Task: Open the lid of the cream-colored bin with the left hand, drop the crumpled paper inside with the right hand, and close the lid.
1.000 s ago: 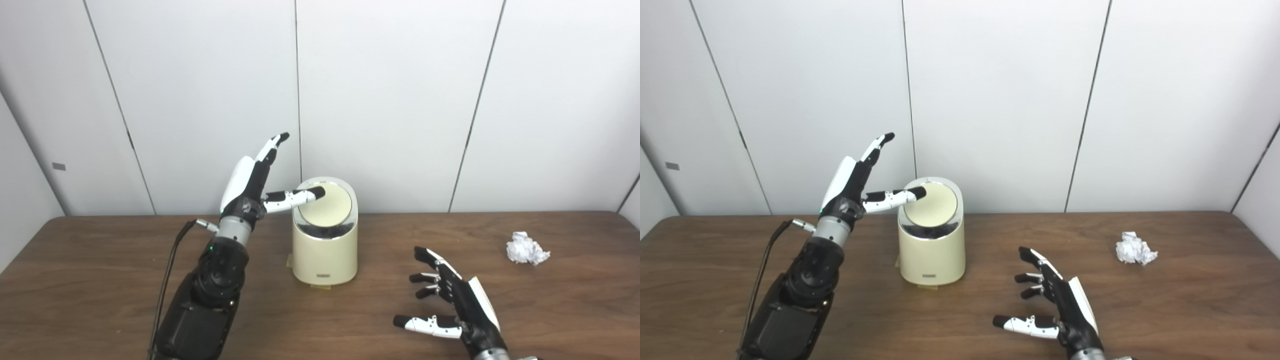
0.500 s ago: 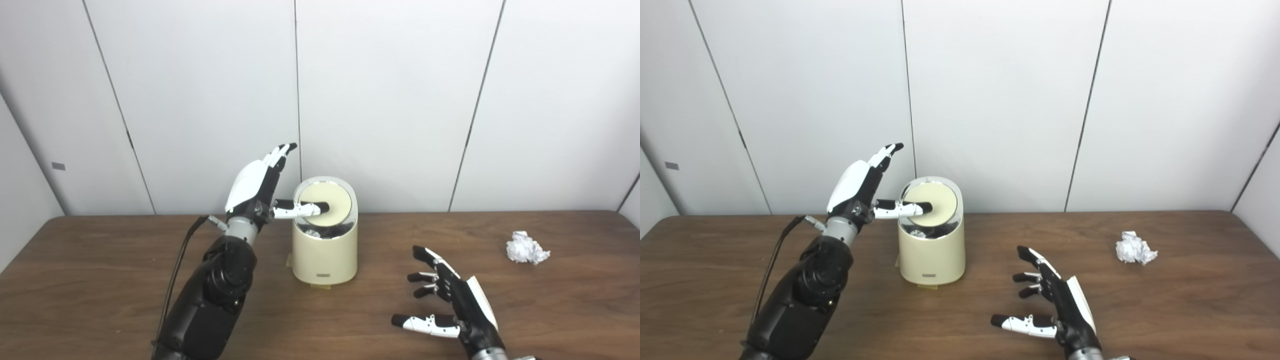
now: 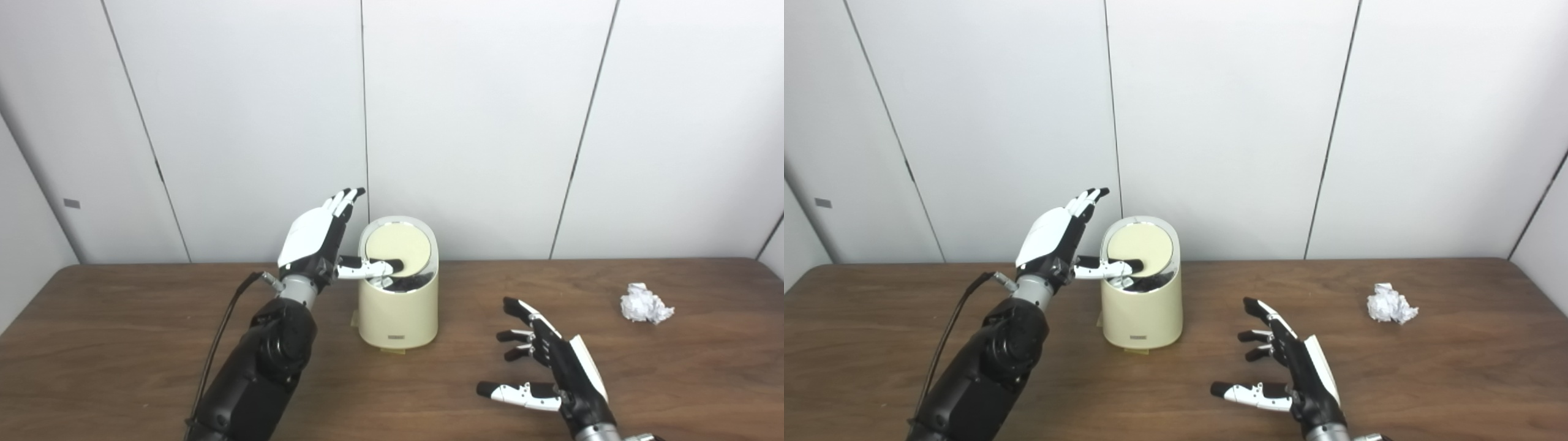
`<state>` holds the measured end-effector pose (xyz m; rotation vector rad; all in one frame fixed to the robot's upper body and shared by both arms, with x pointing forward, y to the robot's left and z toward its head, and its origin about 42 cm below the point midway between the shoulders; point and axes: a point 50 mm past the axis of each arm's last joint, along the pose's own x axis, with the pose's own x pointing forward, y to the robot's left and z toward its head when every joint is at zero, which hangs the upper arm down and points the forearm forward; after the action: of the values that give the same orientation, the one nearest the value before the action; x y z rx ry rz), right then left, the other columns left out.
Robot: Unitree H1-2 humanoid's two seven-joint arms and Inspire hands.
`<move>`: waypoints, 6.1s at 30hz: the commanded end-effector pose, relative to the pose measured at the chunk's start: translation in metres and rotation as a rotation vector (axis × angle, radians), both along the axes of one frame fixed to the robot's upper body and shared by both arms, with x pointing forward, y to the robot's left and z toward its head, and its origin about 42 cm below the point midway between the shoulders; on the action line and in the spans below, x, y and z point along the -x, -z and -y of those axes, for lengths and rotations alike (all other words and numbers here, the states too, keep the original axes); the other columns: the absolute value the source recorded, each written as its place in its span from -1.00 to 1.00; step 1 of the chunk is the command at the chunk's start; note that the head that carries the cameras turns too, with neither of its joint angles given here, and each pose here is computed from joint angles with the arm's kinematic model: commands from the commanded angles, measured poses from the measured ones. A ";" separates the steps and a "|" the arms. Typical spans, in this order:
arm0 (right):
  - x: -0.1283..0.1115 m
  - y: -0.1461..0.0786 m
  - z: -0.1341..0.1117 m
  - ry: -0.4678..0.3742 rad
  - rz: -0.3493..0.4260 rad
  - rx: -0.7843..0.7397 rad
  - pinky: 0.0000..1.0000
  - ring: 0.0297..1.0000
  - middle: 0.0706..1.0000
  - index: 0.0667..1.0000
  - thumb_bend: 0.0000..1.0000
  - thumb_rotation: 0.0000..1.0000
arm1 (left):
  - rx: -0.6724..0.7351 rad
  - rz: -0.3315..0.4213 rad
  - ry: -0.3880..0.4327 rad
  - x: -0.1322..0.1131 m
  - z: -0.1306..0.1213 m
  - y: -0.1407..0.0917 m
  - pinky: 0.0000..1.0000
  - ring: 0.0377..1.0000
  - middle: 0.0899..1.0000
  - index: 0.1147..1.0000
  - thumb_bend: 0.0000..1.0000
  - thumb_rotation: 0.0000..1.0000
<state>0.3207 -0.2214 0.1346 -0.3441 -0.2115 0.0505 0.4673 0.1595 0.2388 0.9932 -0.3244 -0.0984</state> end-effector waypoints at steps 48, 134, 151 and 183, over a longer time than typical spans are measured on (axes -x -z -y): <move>-0.008 -0.023 -0.009 -0.028 0.100 -0.004 0.12 0.37 0.72 0.70 0.46 -0.64 | 0.506 0.263 0.055 0.026 -0.036 -0.053 0.79 0.98 1.00 1.00 0.59 -0.41; -0.127 -0.131 0.204 0.354 -0.357 0.972 0.56 0.69 0.65 0.64 0.63 -0.58 | 0.834 -0.093 0.137 0.108 -0.106 0.107 0.28 0.55 0.61 0.64 0.37 -0.54; -0.144 -0.104 0.182 0.292 -0.418 1.038 0.59 0.72 0.63 0.65 0.70 -0.44 | 0.818 -0.096 0.131 0.111 -0.102 0.107 0.36 0.54 0.60 0.64 0.33 -0.56; -0.135 -0.106 0.186 0.257 -0.243 1.153 0.67 0.35 -0.04 -0.14 0.05 -1.00 | 0.782 -0.106 0.123 0.116 -0.098 0.104 0.42 0.52 0.57 0.62 0.29 -0.59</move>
<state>0.4531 -0.3963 0.2125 -1.4293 0.1957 0.0103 0.3509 0.2589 0.1283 0.1885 -0.2608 -0.1270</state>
